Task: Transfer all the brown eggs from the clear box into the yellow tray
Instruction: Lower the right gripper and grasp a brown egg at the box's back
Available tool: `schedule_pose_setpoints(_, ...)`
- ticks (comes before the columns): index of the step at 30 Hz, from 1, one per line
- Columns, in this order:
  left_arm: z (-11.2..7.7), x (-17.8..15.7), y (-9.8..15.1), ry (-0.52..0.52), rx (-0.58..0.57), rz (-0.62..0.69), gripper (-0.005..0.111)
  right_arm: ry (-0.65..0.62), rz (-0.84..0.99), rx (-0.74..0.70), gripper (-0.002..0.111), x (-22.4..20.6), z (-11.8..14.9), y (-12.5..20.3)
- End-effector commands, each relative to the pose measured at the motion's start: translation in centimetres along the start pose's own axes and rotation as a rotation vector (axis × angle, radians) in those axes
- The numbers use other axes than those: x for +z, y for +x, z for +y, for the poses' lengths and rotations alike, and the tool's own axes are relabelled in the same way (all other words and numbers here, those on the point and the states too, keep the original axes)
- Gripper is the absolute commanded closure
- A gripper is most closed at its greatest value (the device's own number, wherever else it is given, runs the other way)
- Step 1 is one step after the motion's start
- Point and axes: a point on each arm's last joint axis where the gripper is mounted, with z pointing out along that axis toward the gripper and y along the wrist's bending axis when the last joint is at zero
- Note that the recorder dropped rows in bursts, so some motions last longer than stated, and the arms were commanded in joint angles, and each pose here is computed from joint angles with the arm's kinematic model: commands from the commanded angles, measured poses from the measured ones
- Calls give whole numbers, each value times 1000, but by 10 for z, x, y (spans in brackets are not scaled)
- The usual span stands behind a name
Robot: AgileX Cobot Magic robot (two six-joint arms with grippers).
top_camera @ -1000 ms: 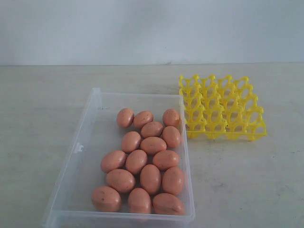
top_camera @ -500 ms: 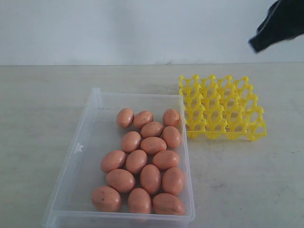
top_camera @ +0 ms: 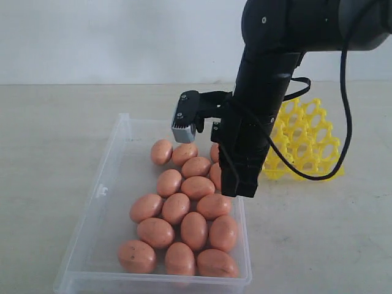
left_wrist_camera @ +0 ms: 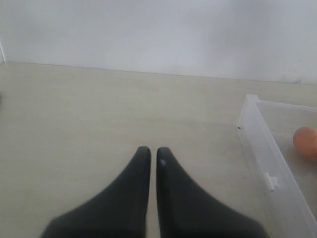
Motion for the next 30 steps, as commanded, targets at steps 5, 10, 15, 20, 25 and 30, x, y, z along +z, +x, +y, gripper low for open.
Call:
schedule_pose_setpoints(5,0,0,0,-2,-1,-8,103,138,-69,-170,59,-2,-10,-11)
schedule_pose_setpoints(10,0,0,0,-2,-1,-8,103,133,-138,-127,57,8,-15,-18)
schedule_pose_setpoints(15,0,0,0,-2,-1,-8,103,64,-115,-104,57,29,-19,-16)
schedule_pose_setpoints(20,0,0,0,-2,-1,-8,103,34,-99,-97,57,37,-20,-15)
schedule_pose_setpoints(25,0,0,0,-2,-1,-8,103,6,-76,-86,57,51,-20,-11)
schedule_pose_setpoints(30,0,0,0,-2,-1,-8,103,-26,-40,-68,57,78,-24,-5)
